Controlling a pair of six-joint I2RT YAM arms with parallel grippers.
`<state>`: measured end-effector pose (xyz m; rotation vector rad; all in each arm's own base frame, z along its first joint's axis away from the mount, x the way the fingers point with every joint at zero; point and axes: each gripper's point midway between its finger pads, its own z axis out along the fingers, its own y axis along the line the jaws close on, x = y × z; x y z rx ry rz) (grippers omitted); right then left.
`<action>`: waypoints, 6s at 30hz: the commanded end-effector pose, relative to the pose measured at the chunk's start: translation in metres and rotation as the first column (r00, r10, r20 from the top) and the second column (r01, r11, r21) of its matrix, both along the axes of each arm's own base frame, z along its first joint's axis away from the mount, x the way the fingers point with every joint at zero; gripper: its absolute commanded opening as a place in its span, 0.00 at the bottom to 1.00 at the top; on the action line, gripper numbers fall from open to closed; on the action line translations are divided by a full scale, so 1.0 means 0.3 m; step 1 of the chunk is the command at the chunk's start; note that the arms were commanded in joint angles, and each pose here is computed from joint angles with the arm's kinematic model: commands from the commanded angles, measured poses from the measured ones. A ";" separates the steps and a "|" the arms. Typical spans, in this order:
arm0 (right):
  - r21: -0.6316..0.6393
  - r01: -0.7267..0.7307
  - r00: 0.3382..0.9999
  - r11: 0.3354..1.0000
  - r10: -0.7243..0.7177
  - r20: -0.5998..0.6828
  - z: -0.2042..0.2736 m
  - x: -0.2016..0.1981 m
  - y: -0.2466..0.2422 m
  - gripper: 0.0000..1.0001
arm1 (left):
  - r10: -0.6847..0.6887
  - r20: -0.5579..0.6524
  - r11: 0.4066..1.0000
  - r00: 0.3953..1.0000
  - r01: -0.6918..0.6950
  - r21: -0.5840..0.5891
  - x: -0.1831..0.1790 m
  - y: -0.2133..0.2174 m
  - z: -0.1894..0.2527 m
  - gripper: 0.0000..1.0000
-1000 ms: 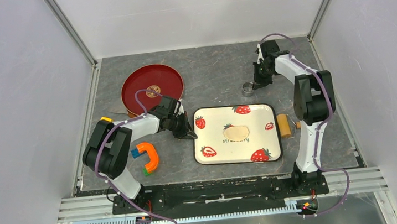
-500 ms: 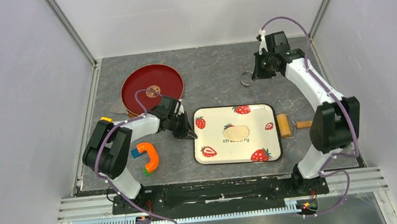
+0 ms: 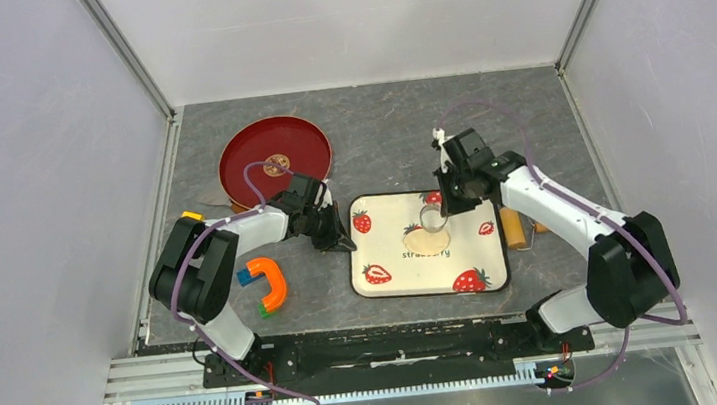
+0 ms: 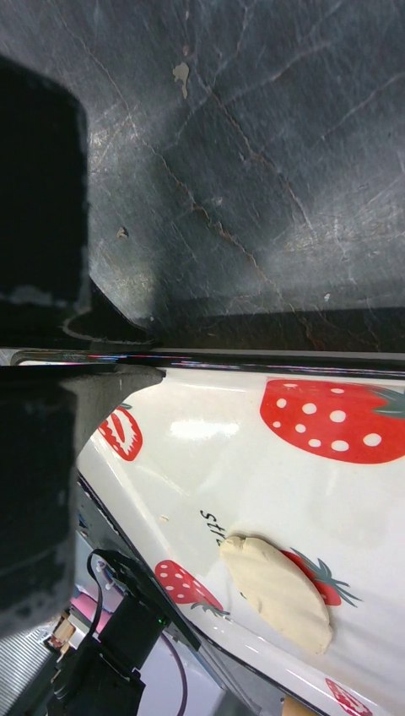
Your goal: Roll out the dumpling wrappers from the dough
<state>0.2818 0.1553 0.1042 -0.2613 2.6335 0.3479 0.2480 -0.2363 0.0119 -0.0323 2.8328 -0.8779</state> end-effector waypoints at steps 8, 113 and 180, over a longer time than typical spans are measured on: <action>0.006 0.000 1.000 1.000 0.000 0.017 -0.080 -0.067 0.070 0.00 | 0.003 -0.115 0.960 0.993 0.030 0.278 -0.129 0.169 -0.202 0.02; 0.448 -0.026 0.995 0.894 0.067 -0.078 -0.145 -0.074 0.119 0.45 | -0.071 0.118 0.976 0.991 0.093 -0.197 -0.009 -0.397 0.223 0.38; 0.160 -0.019 0.958 0.987 0.064 -0.278 -0.456 -0.228 0.052 0.00 | -0.067 -0.085 0.979 0.994 0.082 0.189 -0.118 -0.245 -0.192 0.02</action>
